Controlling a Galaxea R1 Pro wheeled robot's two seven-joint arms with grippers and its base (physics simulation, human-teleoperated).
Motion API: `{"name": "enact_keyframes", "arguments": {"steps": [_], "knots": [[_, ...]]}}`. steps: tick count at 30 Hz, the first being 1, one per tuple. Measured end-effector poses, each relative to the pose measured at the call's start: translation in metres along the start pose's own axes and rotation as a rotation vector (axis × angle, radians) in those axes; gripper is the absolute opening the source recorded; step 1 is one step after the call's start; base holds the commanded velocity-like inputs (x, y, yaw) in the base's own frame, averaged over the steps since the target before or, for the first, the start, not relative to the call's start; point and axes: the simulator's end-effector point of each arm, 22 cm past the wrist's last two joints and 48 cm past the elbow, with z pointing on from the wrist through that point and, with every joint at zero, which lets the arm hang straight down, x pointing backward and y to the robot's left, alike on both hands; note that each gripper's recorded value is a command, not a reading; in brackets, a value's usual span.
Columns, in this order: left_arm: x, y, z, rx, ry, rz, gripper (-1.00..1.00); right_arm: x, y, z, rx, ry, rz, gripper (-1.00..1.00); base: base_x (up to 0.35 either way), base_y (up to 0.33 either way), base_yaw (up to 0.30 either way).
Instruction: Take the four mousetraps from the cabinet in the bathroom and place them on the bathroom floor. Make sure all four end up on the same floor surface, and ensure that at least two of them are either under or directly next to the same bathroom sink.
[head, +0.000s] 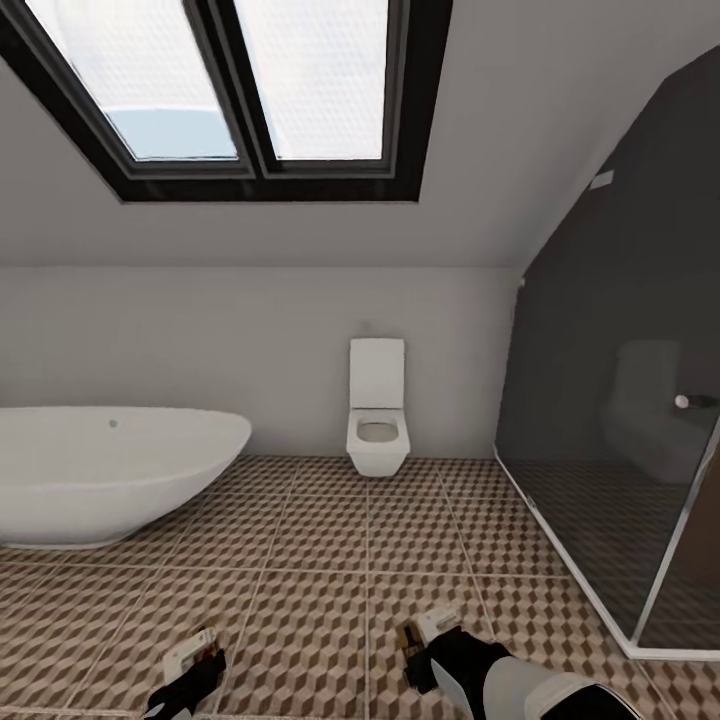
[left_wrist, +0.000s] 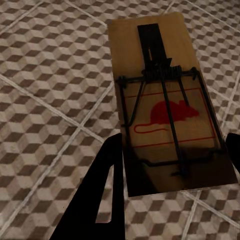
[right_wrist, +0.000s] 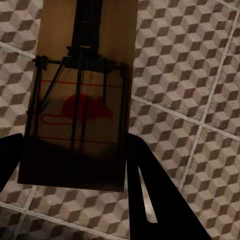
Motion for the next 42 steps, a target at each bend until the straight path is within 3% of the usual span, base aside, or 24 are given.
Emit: {"name": "enact_keyframes", "arguments": {"steps": [42], "knots": [[0.0003, -0.0010, -0.0001, 0.001, 0.000, 0.001, -1.00, -0.0007, 0.0001, 0.0000, 0.000, -0.003, 0.001, -1.00, 0.000, 0.000, 0.300]]}}
